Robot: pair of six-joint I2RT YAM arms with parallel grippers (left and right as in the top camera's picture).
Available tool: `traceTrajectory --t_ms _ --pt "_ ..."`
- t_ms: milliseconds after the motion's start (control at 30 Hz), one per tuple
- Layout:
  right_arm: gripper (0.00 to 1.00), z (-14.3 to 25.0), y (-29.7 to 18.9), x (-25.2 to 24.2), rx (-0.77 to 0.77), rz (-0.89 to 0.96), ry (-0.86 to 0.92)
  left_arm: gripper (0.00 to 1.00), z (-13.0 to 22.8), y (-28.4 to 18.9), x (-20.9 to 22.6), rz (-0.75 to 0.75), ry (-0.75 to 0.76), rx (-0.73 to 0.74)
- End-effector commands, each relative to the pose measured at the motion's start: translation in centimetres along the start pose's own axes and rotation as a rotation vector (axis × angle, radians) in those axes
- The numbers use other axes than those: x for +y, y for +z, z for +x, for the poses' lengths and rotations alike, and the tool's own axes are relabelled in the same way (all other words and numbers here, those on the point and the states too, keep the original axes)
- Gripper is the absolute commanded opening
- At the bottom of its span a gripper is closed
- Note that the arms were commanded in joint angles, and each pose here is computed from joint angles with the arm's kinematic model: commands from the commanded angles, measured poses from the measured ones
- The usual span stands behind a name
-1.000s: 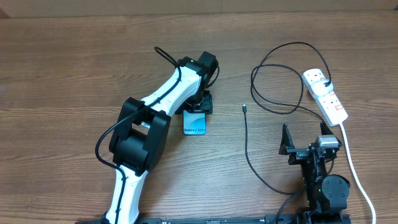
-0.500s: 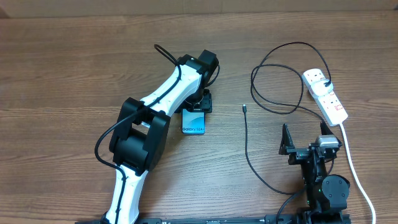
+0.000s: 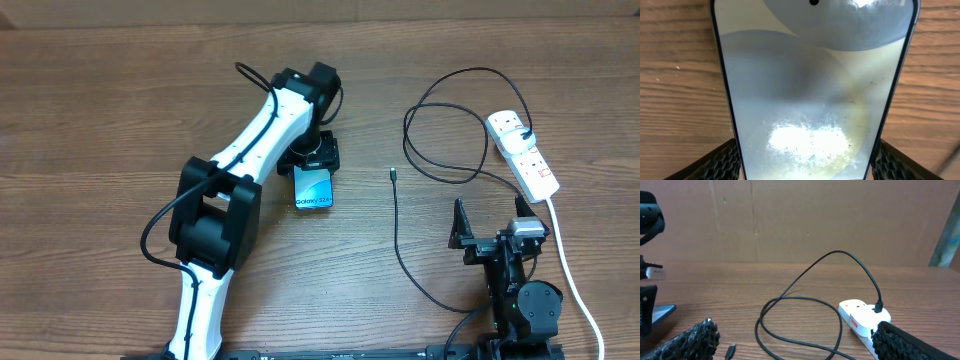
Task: Plug charger to phone and switch on socket
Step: 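Lift the phone with the left gripper and hold it upright mid-table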
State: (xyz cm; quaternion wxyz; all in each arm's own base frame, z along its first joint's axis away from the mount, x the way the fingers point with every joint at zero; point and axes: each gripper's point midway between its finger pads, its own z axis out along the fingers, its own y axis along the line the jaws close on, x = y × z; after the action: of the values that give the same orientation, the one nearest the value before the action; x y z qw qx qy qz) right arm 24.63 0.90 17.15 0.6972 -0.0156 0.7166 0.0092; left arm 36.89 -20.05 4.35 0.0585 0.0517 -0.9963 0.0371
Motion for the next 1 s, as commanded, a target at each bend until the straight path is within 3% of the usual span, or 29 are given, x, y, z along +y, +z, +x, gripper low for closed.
traceTrajectory --t_ms 0,467,967 --pt "1.0 0.2 0.0 0.0 -0.005 -0.001 -0.001 0.74 0.4 -0.7 -1.5 0.129 -0.028 0.066" --pt "1.0 0.2 0.0 0.0 -0.005 -0.002 -0.001 0.74 1.2 -3.9 -4.3 0.522 -0.116 0.263" --pt "1.0 0.2 0.0 0.0 -0.005 -0.002 -0.001 0.73 0.4 -11.0 -5.9 1.009 -0.194 0.447"
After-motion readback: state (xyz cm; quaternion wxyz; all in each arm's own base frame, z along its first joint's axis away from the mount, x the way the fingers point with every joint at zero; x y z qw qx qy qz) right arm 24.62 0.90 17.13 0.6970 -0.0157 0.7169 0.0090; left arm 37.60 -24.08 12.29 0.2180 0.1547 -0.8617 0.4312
